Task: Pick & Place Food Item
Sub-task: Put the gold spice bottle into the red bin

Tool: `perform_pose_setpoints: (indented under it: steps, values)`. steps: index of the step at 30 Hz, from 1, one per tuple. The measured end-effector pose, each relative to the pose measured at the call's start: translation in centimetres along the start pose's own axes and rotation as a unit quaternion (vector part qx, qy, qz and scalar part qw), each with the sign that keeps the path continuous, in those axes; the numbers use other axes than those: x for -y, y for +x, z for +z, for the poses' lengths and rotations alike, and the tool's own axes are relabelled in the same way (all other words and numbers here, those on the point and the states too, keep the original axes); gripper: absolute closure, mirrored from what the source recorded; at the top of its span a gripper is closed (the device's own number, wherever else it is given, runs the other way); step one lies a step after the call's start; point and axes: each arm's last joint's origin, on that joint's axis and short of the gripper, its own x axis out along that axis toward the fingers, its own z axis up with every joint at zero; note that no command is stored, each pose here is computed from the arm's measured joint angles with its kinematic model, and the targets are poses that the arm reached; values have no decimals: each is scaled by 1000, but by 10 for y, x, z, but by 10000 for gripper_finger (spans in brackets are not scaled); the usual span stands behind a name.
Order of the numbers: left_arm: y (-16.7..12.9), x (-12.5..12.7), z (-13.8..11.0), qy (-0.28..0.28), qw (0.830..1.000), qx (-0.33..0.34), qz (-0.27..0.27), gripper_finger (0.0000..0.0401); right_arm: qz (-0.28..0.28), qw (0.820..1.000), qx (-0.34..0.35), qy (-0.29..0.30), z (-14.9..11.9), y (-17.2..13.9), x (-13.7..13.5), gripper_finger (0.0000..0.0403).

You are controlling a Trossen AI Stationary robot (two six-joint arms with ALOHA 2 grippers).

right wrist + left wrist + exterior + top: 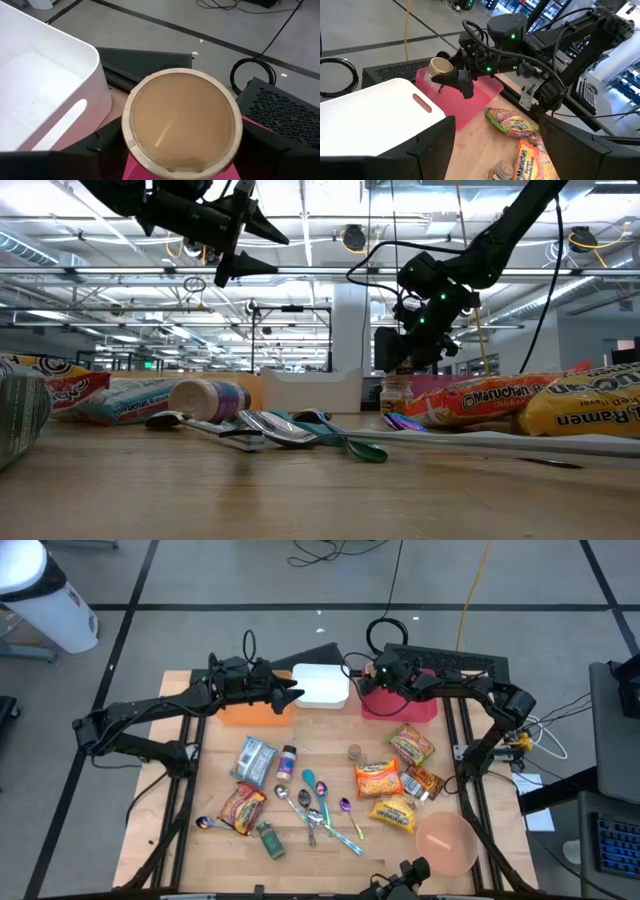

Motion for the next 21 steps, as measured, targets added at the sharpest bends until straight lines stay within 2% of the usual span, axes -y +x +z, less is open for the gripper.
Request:
perform_pose_setpoints:
  steps: [10,21]
  values:
    - [0,0,0,-3,1000,-1,-1,105,-7,1000,-3,-7,0,1,5,134]
    - [0,1,-1,-6,1000,-11,-22,105,-7,1000,-1,-7,1,2,6,110]
